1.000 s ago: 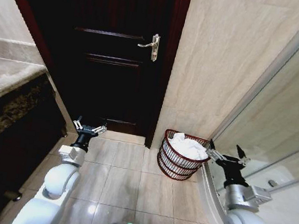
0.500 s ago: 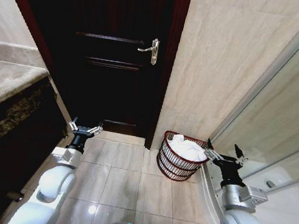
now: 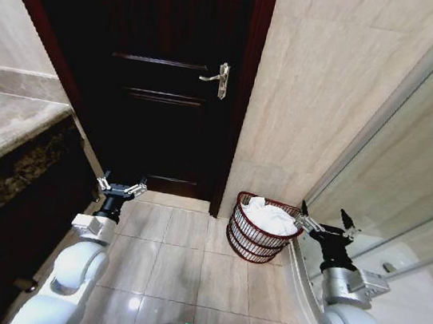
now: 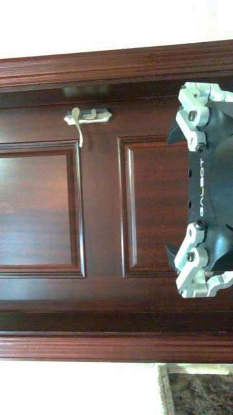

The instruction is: Discard the used towel into the hamper.

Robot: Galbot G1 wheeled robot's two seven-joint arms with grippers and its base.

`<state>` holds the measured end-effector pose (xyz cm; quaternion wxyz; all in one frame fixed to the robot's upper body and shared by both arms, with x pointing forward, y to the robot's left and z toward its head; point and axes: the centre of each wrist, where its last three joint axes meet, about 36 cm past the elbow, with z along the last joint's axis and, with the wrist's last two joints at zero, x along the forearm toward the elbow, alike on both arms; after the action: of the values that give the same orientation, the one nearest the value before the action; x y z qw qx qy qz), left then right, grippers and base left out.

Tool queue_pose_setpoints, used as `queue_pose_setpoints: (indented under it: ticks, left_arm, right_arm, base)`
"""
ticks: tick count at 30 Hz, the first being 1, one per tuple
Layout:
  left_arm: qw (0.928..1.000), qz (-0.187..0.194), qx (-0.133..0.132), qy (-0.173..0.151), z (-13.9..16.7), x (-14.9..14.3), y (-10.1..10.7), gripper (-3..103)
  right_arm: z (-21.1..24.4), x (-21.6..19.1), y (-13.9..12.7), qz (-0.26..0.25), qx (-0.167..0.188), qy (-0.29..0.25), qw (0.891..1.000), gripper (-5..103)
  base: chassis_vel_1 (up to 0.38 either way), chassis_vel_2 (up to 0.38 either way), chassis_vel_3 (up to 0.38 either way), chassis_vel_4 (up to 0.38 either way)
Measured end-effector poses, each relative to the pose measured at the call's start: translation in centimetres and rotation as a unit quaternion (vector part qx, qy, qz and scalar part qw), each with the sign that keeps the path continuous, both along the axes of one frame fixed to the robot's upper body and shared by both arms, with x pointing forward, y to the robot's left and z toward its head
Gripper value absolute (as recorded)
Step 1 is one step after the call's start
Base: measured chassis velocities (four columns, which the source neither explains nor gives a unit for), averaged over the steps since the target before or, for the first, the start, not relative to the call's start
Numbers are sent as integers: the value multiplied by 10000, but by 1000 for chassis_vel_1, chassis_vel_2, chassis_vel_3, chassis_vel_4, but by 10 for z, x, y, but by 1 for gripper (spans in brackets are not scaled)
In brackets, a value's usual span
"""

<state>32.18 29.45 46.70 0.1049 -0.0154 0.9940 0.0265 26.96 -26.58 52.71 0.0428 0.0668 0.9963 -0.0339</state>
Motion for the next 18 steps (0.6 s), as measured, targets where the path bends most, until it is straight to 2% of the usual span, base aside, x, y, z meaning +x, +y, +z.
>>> queue_pose_setpoints:
  ticks: [18]
  left_arm:
    - [10000,37,-5,-8,1,-4,3,100]
  right_arm:
    - [3,-2,1,45,-20,-10,10000,100]
  base:
    - [0,0,0,0]
